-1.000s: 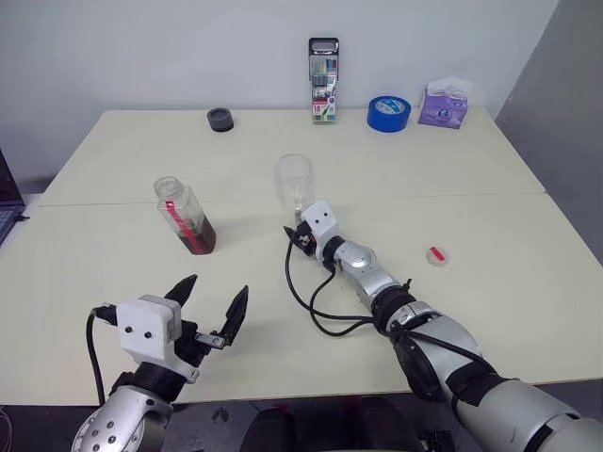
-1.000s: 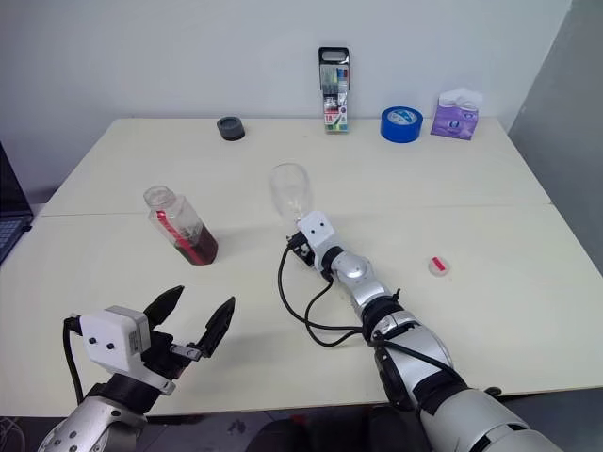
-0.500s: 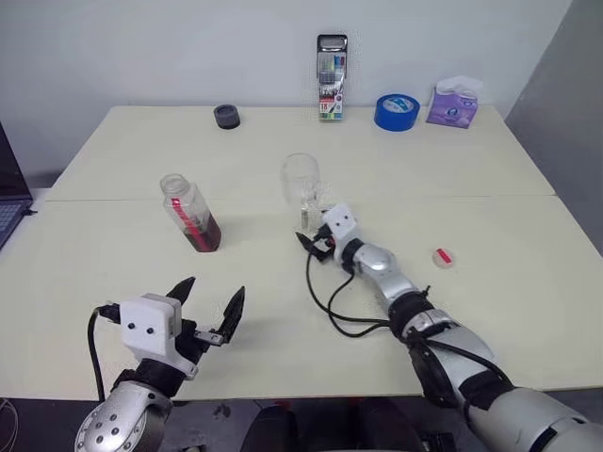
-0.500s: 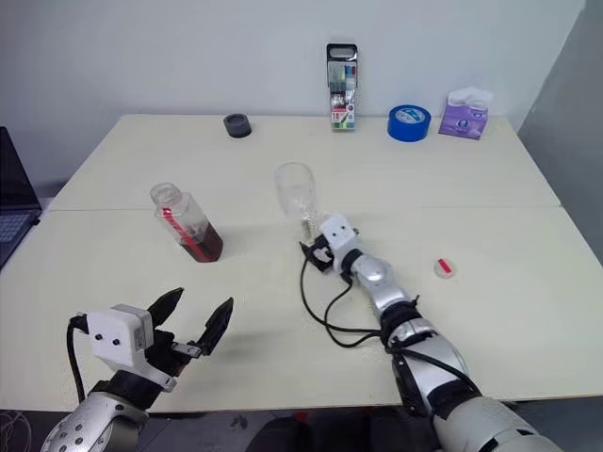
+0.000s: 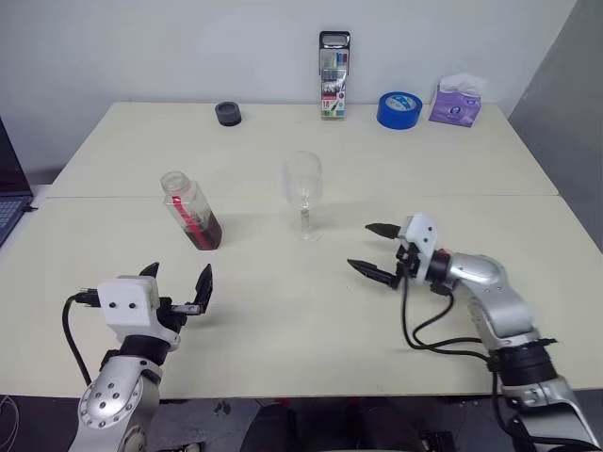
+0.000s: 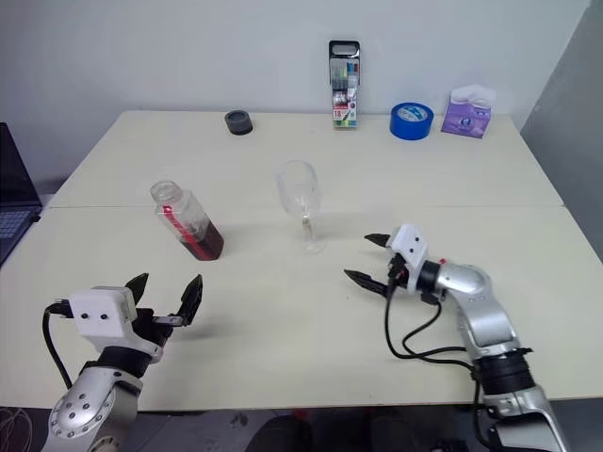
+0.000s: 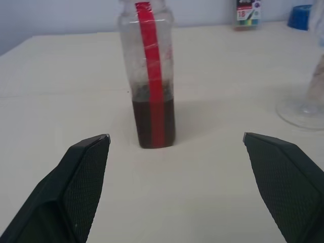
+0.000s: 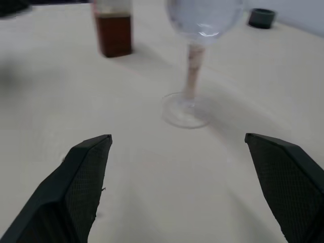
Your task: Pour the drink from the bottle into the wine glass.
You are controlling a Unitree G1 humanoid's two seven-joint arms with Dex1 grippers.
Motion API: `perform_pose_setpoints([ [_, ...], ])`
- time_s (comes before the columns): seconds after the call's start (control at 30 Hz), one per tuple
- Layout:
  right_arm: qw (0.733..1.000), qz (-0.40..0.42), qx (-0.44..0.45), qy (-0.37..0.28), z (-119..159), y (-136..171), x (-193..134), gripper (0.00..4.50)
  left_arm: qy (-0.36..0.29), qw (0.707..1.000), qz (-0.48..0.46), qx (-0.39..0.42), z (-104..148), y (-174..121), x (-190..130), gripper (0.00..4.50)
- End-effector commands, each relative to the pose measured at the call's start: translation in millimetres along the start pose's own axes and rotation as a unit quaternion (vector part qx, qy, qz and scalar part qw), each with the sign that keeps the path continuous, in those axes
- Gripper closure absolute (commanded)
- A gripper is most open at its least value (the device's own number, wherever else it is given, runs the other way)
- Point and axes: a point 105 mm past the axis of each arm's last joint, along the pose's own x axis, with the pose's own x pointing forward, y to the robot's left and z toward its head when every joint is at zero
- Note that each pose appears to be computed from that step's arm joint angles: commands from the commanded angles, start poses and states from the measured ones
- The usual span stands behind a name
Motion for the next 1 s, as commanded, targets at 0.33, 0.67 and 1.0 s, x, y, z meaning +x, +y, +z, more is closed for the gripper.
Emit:
perform_pose_setpoints([
  [0.33, 0.992, 0.103, 0.012, -0.067, 56, 31, 3, 0.02, -0.037, 0.999, 0.013, 0.014, 8, 5, 45, 0.0],
  [0.67, 0.995, 0.078, 0.013, -0.062, 56, 27, 3, 0.02, -0.047, 0.999, -0.009, 0.014, 6, 1, 73, 0.0],
  [1.0, 0.996, 0.063, 0.014, -0.061, 58, 24, 4, 0.02, -0.064, 0.997, -0.024, 0.034, 9, 5, 107, 0.0],
])
